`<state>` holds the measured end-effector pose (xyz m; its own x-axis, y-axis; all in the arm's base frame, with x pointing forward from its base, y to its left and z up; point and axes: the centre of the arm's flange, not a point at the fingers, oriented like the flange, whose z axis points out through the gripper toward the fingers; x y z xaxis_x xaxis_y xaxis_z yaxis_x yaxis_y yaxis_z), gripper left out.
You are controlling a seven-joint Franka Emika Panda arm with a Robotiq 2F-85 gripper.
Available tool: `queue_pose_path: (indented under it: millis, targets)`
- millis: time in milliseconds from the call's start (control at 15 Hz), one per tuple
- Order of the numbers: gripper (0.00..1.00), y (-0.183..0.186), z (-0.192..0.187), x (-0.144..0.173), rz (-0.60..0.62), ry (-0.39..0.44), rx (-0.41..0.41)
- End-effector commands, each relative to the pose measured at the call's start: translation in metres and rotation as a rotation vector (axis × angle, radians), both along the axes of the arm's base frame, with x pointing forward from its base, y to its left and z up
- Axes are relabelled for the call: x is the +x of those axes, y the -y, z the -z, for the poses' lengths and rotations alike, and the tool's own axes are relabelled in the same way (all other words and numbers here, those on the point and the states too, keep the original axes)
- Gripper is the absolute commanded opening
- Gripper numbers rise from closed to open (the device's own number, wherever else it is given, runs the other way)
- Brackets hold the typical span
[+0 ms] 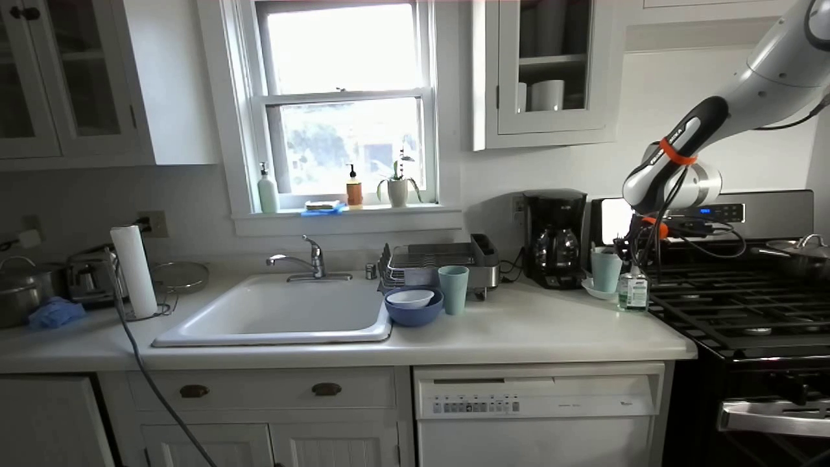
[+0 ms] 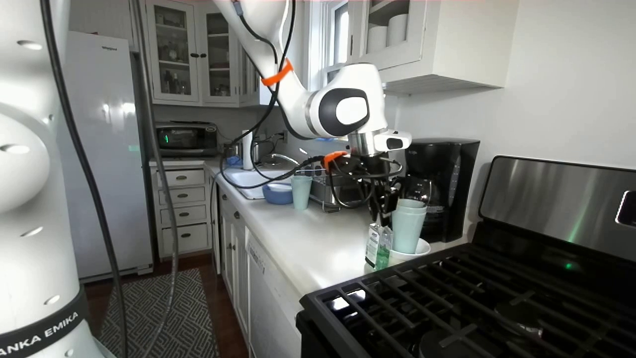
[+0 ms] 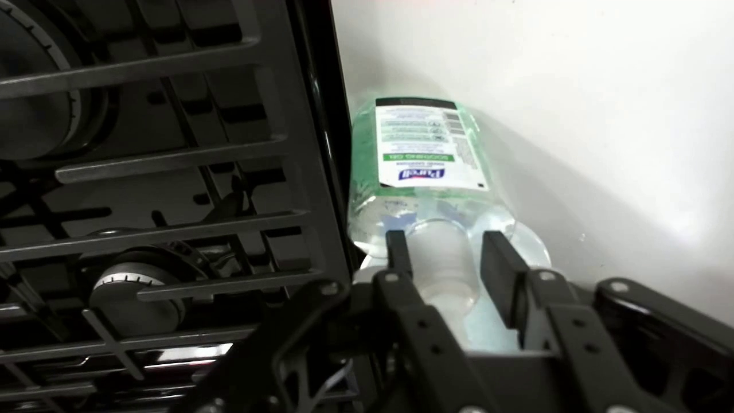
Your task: Move the soap bottle to the right
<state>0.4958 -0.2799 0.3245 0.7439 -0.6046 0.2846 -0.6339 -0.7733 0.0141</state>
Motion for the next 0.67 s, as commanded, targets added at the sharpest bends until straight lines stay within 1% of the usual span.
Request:
queue_pose_path:
  millis: [0, 67, 267, 400, 467, 600]
  targets:
    - [0.69, 0.001, 0.003, 0.004, 0.0, 0.01, 0.011]
    - [0.76, -0.003, 0.0, 0.002, -0.008, 0.003, 0.017]
    - [0.98, -0.024, -0.011, -0.004, 0.0, -0.06, 0.046]
    - [1.0, -0.042, -0.019, -0.009, 0.017, -0.104, 0.067]
    - [1.0, -0.051, -0.023, -0.013, 0.02, -0.144, 0.088]
    - [1.0, -0.068, -0.034, -0.02, 0.082, -0.194, 0.091]
